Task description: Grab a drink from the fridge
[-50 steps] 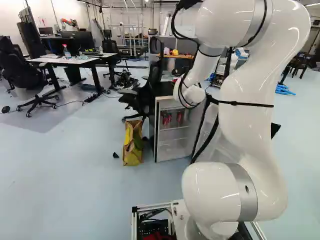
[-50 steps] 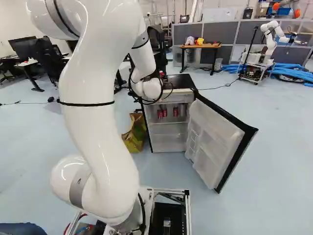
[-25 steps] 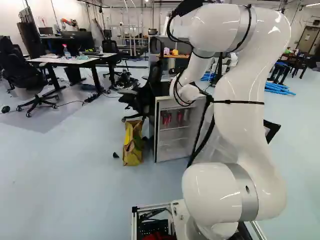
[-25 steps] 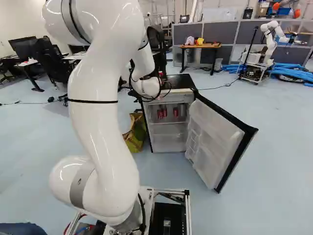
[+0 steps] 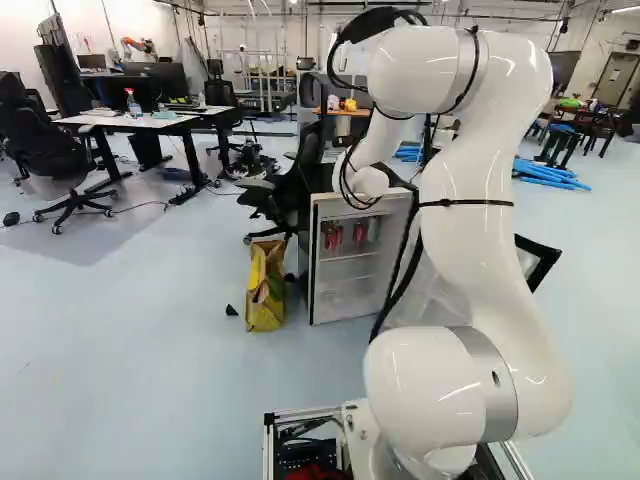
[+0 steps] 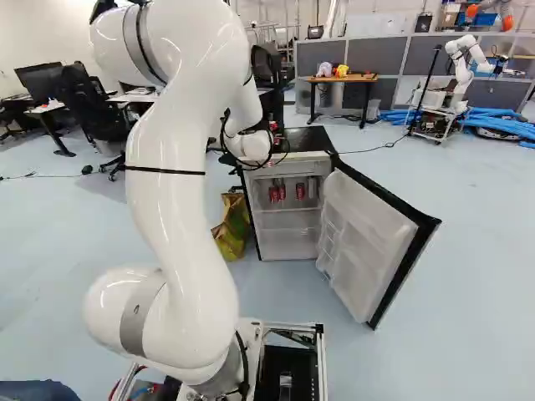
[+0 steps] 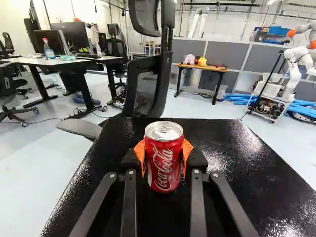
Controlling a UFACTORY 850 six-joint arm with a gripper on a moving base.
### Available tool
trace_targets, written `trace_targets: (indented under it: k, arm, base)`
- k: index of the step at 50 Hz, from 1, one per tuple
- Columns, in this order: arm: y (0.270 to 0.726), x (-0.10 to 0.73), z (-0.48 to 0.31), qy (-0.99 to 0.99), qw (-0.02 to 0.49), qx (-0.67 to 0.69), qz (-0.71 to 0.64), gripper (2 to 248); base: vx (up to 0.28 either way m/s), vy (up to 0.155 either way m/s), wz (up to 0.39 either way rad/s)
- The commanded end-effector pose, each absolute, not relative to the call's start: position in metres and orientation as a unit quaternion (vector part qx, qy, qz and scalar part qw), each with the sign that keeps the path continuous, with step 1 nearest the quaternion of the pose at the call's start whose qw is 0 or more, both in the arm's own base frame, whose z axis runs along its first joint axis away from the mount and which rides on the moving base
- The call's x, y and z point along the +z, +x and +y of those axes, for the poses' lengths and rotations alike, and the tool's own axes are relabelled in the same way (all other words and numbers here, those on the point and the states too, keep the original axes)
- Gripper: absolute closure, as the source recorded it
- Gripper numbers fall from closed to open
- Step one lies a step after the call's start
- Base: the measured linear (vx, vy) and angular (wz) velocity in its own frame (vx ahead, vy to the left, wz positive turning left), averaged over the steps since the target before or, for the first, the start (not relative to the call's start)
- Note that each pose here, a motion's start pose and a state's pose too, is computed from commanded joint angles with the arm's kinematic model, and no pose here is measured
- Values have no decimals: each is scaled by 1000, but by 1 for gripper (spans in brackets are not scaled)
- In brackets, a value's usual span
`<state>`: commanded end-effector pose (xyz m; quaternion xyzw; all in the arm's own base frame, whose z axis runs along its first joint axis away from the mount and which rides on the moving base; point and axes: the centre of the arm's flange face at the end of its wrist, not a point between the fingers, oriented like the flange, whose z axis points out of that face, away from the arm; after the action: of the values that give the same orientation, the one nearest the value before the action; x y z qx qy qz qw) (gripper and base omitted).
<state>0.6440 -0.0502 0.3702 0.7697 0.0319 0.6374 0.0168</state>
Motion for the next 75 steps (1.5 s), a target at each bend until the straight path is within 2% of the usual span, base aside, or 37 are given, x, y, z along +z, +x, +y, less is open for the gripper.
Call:
trace_targets:
  k: [31,75]
  arm:
    - [670,366,-39,763,11,645,40,155]
    - [671,362,-38,764,11,644,40,155]
  base:
    - [0,0,0]
    - [0,0,0]
